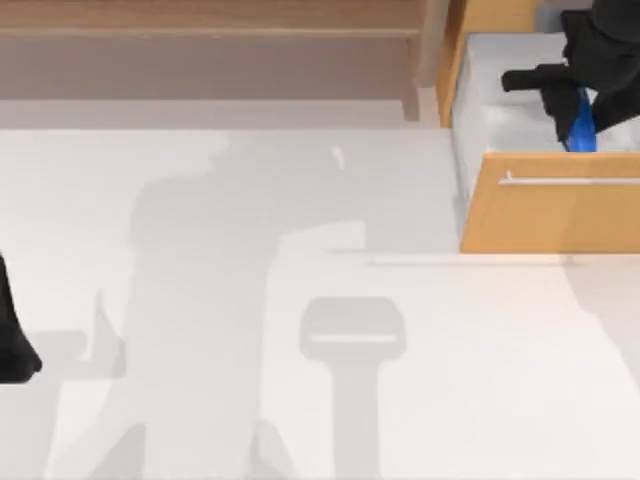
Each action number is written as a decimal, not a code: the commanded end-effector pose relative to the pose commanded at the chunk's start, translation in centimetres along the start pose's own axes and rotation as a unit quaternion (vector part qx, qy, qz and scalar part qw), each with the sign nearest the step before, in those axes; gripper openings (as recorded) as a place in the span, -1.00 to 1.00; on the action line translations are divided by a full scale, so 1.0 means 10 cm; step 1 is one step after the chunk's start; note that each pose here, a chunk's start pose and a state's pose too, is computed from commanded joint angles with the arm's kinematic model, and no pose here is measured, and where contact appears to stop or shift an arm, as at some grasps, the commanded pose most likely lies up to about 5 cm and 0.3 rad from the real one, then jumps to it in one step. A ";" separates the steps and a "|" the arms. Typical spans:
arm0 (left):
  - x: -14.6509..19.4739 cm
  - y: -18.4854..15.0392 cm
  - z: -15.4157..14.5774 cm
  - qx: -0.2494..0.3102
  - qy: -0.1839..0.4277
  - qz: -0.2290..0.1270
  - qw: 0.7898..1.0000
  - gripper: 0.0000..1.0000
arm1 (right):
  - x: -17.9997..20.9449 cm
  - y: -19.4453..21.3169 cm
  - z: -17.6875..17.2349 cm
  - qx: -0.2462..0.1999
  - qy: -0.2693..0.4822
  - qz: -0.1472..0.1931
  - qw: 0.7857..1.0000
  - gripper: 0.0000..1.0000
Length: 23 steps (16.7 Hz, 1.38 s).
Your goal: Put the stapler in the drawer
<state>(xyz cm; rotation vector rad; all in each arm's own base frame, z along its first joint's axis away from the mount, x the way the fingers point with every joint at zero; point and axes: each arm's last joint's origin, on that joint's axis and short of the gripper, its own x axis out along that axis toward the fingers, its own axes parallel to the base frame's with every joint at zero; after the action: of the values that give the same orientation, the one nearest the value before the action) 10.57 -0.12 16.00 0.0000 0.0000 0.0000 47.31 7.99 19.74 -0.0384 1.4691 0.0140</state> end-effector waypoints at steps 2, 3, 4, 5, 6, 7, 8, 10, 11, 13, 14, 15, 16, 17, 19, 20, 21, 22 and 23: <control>0.00 0.00 0.00 0.000 0.000 0.000 1.000 1.00 | 0.31 -0.07 -0.01 0.024 0.040 -0.002 0.999 -1.00; 0.00 0.00 0.00 0.000 0.000 0.000 1.000 1.00 | 0.37 -0.05 -0.02 0.026 0.048 -0.002 0.999 -1.00; 0.00 0.00 0.00 0.000 0.000 0.000 1.000 1.00 | 0.37 -0.05 -0.02 0.026 0.048 -0.002 0.999 -1.00; 0.00 0.00 0.00 0.000 0.000 0.000 1.000 1.00 | 0.37 -0.05 -0.02 0.026 0.048 -0.002 0.999 -1.00; 0.00 0.00 0.00 0.000 0.000 0.000 1.000 1.00 | 0.37 -0.05 -0.02 0.026 0.048 -0.002 0.999 -1.00; 0.00 0.00 0.00 0.000 0.000 0.000 1.000 1.00 | 0.37 -0.05 -0.03 0.026 0.048 -0.002 0.999 -1.00; 0.00 0.00 0.00 0.000 0.000 0.000 1.000 1.00 | 0.38 -0.05 -0.03 0.026 0.048 -0.002 0.999 -1.00; 0.00 0.00 0.00 0.000 0.000 0.000 1.000 1.00 | 0.40 -0.05 -0.03 0.026 0.048 -0.002 0.999 -1.00; 0.00 0.00 0.00 0.000 0.000 0.000 1.000 1.00 | 0.41 -0.05 -0.03 0.026 0.048 -0.002 0.999 -1.00; 0.00 0.00 0.00 0.000 0.000 0.000 1.000 1.00 | 0.44 -0.05 -0.03 0.026 0.048 -0.002 0.999 -1.00; 0.00 0.00 0.00 0.000 0.000 0.000 1.000 1.00 | 0.45 -0.05 -0.03 0.026 0.048 -0.002 0.999 -1.00; 0.00 0.00 0.00 0.000 0.000 0.000 1.000 1.00 | 0.46 -0.05 -0.03 0.026 0.048 -0.002 0.999 -1.00; 0.00 0.00 0.00 0.000 0.000 0.000 1.000 1.00 | 0.47 -0.05 -0.03 0.026 0.048 -0.002 0.999 -1.00; 0.00 0.00 0.00 0.000 0.000 0.000 1.000 1.00 | 0.47 -0.05 -0.03 0.026 0.048 -0.002 0.999 -1.00; 0.00 0.00 0.00 0.000 0.000 0.000 1.000 1.00 | 0.47 -0.05 -0.03 0.026 0.048 -0.002 0.999 -1.00; 0.00 0.00 0.00 0.000 0.000 0.000 1.000 1.00 | 0.47 -0.05 -0.03 0.026 0.048 -0.002 0.999 -0.85; 0.00 0.00 0.00 0.000 0.000 0.000 1.000 1.00 | 0.47 -0.05 -0.03 0.026 0.048 -0.002 0.999 -0.70; 0.00 0.00 0.00 0.000 0.000 0.000 1.000 1.00 | 0.47 -0.05 -0.03 0.026 0.048 -0.002 0.999 -0.55; 0.00 0.00 0.00 0.000 0.000 0.000 1.000 1.00 | 0.47 -0.05 -0.03 0.026 0.048 -0.002 0.999 -0.40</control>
<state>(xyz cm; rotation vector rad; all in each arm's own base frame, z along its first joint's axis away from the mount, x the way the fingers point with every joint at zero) 10.57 -0.12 16.00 0.0000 0.0000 0.0000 47.47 7.40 14.99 0.0006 1.5643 -0.0294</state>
